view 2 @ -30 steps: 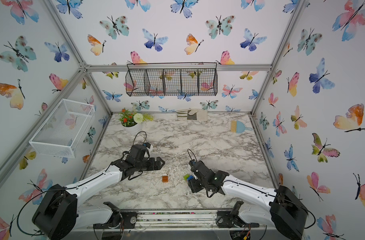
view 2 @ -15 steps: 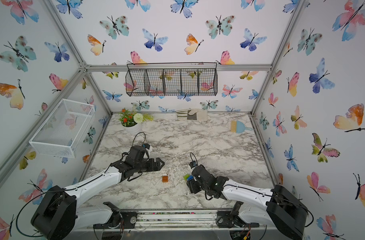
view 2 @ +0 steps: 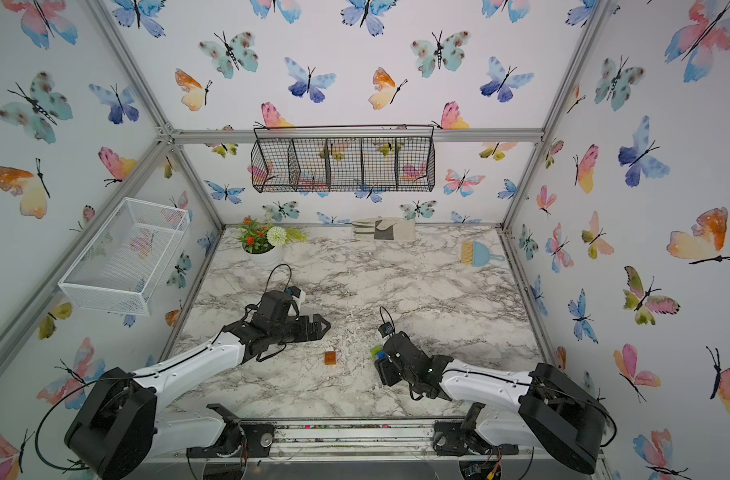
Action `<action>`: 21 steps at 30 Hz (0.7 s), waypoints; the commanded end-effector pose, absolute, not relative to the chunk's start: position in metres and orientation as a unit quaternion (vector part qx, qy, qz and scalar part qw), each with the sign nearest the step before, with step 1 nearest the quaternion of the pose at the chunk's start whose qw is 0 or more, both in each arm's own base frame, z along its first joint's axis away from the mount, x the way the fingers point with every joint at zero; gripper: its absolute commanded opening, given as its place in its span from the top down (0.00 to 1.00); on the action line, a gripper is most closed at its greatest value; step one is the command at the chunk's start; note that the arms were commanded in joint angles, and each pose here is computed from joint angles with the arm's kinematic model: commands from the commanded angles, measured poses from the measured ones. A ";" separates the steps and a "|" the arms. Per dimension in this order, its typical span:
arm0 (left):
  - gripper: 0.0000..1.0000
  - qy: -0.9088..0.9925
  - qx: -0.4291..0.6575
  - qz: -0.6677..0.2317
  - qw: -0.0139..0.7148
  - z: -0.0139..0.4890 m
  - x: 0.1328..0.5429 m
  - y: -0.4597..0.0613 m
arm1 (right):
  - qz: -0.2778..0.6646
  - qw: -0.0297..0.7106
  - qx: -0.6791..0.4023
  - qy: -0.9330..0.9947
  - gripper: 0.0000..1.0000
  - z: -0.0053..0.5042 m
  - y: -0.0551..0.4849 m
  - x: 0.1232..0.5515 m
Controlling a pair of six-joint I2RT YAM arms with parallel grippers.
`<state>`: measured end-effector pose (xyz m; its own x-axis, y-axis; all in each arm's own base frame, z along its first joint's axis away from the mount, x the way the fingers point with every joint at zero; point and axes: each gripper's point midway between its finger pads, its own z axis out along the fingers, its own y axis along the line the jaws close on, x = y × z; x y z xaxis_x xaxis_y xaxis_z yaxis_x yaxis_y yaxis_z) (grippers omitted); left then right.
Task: Assemble the letter y with lego
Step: Pick up the lego brick from the center of the board.
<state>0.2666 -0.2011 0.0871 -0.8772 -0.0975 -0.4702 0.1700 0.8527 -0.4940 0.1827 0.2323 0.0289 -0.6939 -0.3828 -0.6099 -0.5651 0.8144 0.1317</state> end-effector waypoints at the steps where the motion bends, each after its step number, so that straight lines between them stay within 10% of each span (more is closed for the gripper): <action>1: 0.03 0.929 0.020 -0.276 0.244 0.086 0.266 -0.202 | 0.154 0.301 -0.267 0.903 0.34 0.034 0.240 0.188; 21: 0.03 0.930 0.020 -0.274 0.245 0.084 0.268 -0.201 | 0.133 0.308 -0.269 0.903 0.38 0.029 0.245 0.199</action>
<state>0.2676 -0.2013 0.0833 -0.8804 -0.0959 -0.4645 0.1661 0.8550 -0.4914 0.1922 0.2389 0.0215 -0.6875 -0.4063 -0.6019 -0.5640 0.8209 0.0900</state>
